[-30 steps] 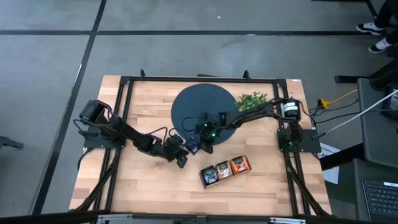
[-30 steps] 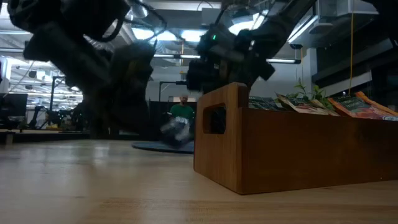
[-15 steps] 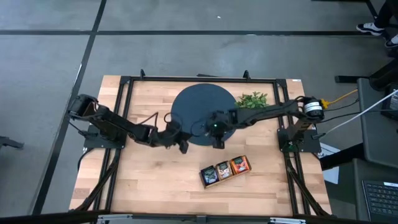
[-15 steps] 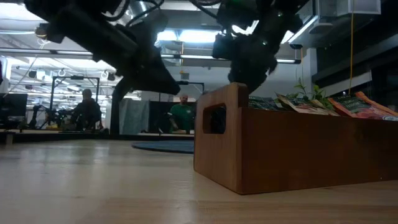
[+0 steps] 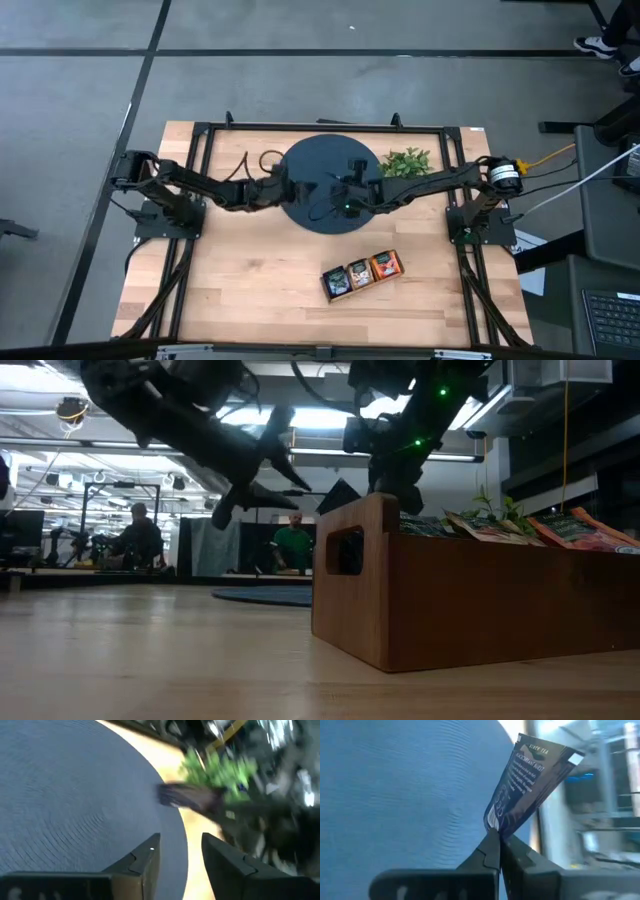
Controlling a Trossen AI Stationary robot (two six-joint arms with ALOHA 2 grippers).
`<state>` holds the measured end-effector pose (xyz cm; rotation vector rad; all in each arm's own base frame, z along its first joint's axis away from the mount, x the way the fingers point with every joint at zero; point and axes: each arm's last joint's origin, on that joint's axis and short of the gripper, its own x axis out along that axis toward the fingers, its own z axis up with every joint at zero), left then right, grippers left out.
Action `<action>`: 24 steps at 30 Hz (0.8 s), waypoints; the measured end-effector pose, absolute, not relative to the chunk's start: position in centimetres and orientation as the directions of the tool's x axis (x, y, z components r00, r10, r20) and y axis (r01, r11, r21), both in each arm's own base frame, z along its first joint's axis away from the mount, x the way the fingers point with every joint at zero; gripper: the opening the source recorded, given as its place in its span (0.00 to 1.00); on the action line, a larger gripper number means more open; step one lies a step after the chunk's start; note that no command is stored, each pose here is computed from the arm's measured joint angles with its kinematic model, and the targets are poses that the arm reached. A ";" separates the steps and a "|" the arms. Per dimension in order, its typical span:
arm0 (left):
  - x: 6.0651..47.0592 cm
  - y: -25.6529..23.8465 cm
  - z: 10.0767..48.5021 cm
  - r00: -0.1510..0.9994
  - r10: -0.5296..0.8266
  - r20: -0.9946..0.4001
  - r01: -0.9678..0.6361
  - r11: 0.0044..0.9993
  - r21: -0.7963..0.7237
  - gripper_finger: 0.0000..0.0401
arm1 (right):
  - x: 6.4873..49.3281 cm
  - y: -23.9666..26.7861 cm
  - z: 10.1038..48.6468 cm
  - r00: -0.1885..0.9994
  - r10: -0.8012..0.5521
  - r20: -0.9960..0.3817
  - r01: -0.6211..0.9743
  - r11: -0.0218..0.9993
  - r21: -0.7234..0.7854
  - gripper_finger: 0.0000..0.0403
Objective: Pick & Place Tea
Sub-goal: Put the purple tea bag into the left section of the wooden organizer
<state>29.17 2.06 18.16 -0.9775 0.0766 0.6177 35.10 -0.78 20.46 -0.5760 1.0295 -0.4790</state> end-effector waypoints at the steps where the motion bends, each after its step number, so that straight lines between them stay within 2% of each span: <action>1: 29.1 2.7 18.2 0.815 0.478 -0.327 -0.521 0.359 -0.774 0.35 | 35.1 -0.9 20.5 0.426 -0.646 -0.633 0.104 0.730 -0.675 0.01; 4: 28.9 4.6 18.2 0.787 0.526 -0.323 -0.506 0.252 -0.825 0.37 | 35.1 -1.2 20.7 0.406 -0.703 -0.584 0.115 0.673 -0.730 0.01; 8: 28.8 6.7 18.8 0.796 0.541 -0.271 -0.404 0.141 -0.904 0.37 | 35.5 -1.5 21.0 0.428 -0.712 -0.556 0.098 0.649 -0.755 0.01; 15: 29.0 7.6 20.4 0.868 0.480 -0.124 -0.218 0.143 -0.966 0.37 | 36.1 -1.5 21.5 0.476 -0.712 -0.516 0.001 0.588 -0.809 0.02; 24: 29.1 7.5 20.4 0.886 0.447 -0.119 -0.203 0.145 -0.968 0.37 | 36.3 -1.6 21.9 0.465 -0.757 -0.460 -0.060 0.491 -0.869 0.02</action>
